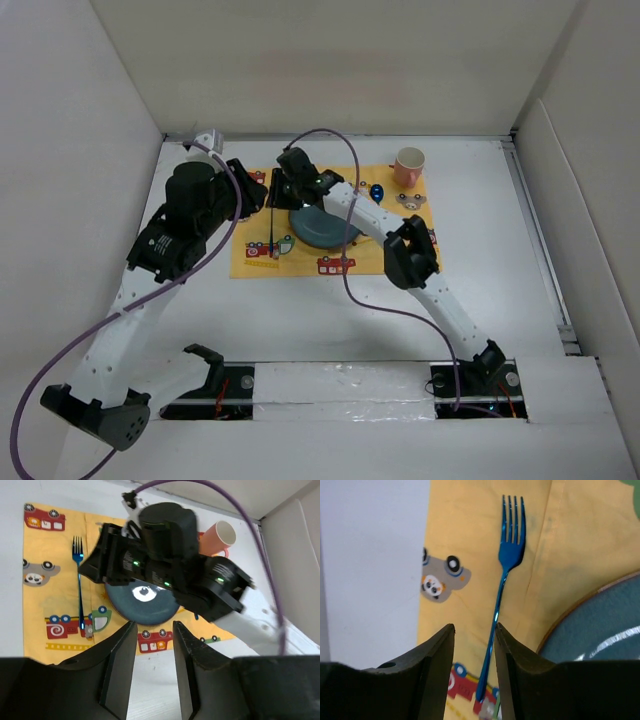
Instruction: Set the dinner table for one person
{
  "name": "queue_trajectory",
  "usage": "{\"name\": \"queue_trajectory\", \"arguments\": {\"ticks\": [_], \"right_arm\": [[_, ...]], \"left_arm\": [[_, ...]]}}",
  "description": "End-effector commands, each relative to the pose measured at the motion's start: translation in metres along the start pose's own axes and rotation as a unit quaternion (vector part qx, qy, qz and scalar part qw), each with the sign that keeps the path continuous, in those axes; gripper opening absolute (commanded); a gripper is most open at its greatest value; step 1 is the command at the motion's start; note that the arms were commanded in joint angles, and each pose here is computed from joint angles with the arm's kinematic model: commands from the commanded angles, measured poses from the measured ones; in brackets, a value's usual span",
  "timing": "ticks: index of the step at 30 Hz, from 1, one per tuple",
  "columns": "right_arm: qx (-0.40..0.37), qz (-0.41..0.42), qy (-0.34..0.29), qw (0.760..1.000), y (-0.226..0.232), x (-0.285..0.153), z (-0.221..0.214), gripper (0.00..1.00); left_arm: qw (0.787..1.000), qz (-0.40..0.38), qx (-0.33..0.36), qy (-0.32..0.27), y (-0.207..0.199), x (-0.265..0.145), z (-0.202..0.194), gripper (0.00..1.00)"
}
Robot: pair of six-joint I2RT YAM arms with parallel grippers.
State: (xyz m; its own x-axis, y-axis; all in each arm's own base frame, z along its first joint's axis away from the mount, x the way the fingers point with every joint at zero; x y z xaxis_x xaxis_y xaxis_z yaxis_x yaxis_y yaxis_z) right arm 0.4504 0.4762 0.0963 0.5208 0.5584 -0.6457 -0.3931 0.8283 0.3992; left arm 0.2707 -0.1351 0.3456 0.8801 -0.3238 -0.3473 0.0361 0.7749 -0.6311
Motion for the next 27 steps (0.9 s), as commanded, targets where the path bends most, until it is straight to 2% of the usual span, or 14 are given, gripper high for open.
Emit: {"name": "queue_trajectory", "arguments": {"ticks": [1, 3, 4, 5, 6, 7, 8, 10, 11, 12, 14, 19, 23, 27], "right_arm": [[-0.027, 0.086, -0.146, 0.985, 0.064, -0.124, 0.111, 0.43], [-0.046, 0.096, -0.156, 0.982, 0.062, -0.147, 0.114, 0.39], [-0.066, 0.105, -0.172, 0.977, 0.063, -0.18, 0.121, 0.25], [-0.077, 0.117, -0.198, 0.97, 0.073, -0.211, 0.135, 0.25], [-0.086, 0.117, -0.207, 0.968, 0.073, -0.229, 0.135, 0.0], [-0.086, 0.095, -0.189, 0.974, 0.051, -0.228, 0.12, 0.0], [-0.103, 0.101, -0.231, 0.962, 0.055, -0.284, 0.133, 0.0], [-0.102, 0.077, -0.239, 0.963, 0.022, -0.306, 0.116, 0.0], [-0.112, 0.088, -0.305, 0.942, 0.025, -0.372, 0.127, 0.0], [-0.114, 0.084, -0.33, 0.933, 0.017, -0.397, 0.125, 0.0], [-0.094, 0.036, -0.403, 0.909, -0.017, -0.465, 0.113, 0.09], [0.049, -0.204, -0.487, 0.848, -0.13, -0.557, 0.078, 0.52], [0.087, -0.315, -0.441, 0.836, -0.198, -0.555, 0.048, 0.68], [0.097, -0.329, -0.426, 0.838, -0.211, -0.537, 0.038, 0.7]], "left_arm": [[0.998, -0.026, 0.011, -0.055, -0.025, -0.011, 0.035, 0.32], [0.997, -0.021, 0.014, -0.069, -0.027, -0.01, 0.044, 0.37], [0.996, -0.021, 0.015, -0.082, -0.031, -0.011, 0.053, 0.42], [0.996, -0.024, 0.015, -0.086, -0.034, -0.012, 0.056, 0.46], [0.995, -0.027, 0.018, -0.092, -0.037, -0.013, 0.061, 0.51], [0.994, -0.031, 0.02, -0.099, -0.042, -0.013, 0.067, 0.54], [0.993, -0.034, 0.022, -0.107, -0.045, -0.014, 0.072, 0.61], [0.991, -0.039, 0.027, -0.123, -0.053, -0.018, 0.084, 0.68], [0.99, -0.041, 0.027, -0.129, -0.056, -0.02, 0.088, 0.75], [0.99, -0.037, 0.028, -0.137, -0.056, -0.021, 0.092, 0.8], [0.986, -0.032, 0.026, -0.161, -0.058, -0.032, 0.107, 0.91], [0.972, 0.024, 0.001, -0.235, -0.036, -0.066, 0.129, 0.98], [0.97, 0.065, -0.018, -0.235, 0.004, -0.067, 0.099, 0.99], [0.972, 0.077, -0.019, -0.223, 0.014, -0.062, 0.087, 0.99]]}}
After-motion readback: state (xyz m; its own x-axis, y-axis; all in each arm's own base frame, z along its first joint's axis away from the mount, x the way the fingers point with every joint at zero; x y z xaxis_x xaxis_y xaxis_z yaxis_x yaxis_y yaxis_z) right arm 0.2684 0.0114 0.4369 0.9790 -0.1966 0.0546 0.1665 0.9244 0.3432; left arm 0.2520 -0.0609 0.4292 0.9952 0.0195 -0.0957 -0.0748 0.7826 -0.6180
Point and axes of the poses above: each gripper's point midway between its finger pads, its own x axis out along the fingers, its own y axis along the line the jaws close on, z = x × y, the point moved 2 cm from there along -x, back along the fingers, and after that the axes turned 12 degrees about -x, right-handed, at the moved point
